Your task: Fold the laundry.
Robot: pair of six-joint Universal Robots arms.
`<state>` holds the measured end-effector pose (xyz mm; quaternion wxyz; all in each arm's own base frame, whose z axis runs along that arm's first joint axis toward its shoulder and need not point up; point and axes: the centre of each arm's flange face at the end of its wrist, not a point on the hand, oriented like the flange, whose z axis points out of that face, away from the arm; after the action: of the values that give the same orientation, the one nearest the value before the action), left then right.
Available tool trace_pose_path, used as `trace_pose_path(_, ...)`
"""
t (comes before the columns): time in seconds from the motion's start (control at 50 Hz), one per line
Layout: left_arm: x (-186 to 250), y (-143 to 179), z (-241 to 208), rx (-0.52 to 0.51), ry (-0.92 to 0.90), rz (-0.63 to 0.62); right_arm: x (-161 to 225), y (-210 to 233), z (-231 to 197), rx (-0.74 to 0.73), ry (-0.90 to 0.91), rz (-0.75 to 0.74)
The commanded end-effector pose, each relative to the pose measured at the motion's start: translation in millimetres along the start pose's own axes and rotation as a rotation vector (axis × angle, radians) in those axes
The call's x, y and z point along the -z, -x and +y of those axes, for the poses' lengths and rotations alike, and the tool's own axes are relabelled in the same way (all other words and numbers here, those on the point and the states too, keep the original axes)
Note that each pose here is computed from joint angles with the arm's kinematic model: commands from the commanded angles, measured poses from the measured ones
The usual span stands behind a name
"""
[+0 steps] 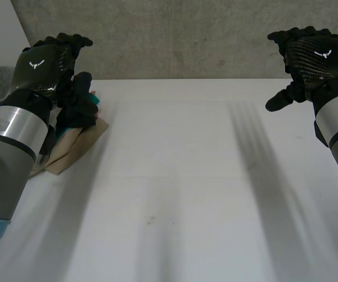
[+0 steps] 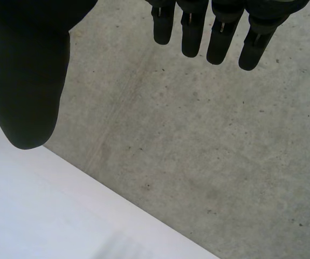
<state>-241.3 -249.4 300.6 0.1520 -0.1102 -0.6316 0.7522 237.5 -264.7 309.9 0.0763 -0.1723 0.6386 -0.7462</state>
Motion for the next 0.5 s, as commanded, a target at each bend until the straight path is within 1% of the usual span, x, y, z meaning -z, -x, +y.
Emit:
trace_pose_path(0.02,-1.1,-0.1,-2.1,-0.001,-0.008,0.002,-0.1,-0.1,0.6,0.003,0.002,-0.002)
trace_pose_path(0.14,-5.0,0.4,-8.0,-0.012,-0.033,0.003,0.6,1.6,1.0,0.005,0.006,-0.008)
trace_pose_path(0.22,-16.9,5.6,-4.4,-0.095,-0.034,-0.015,0.9,3.1,3.8,0.005,0.018,-0.014)
trace_pose_path(0.24,-27.3,15.3,0.7,-0.153,-0.025,-0.043,1.1,3.3,4.0,0.006,0.020,-0.016)
trace_pose_path(0.3,-47.3,40.5,9.3,-0.256,-0.005,-0.107,1.5,4.1,4.5,0.006,0.026,-0.020)
trace_pose_path(0.32,-60.8,57.0,17.1,-0.319,0.014,-0.145,1.7,4.6,4.9,0.006,0.030,-0.022)
trace_pose_path(0.38,-79.7,82.3,31.3,-0.407,0.046,-0.192,2.6,5.2,5.6,0.009,0.039,-0.028)
trace_pose_path(0.4,-92.3,97.7,39.3,-0.463,0.061,-0.209,2.5,5.2,6.0,0.010,0.042,-0.028)
trace_pose_path(0.46,-109.8,121.4,53.3,-0.534,0.083,-0.215,3.0,6.8,7.9,0.020,0.049,-0.039)
trace_pose_path(0.48,-118.9,136.8,68.3,-0.566,0.110,-0.201,3.0,6.9,7.9,0.023,0.049,-0.041)
trace_pose_path(0.5,-122.9,143.5,75.4,-0.578,0.118,-0.189,3.3,7.1,8.4,0.028,0.050,-0.043)
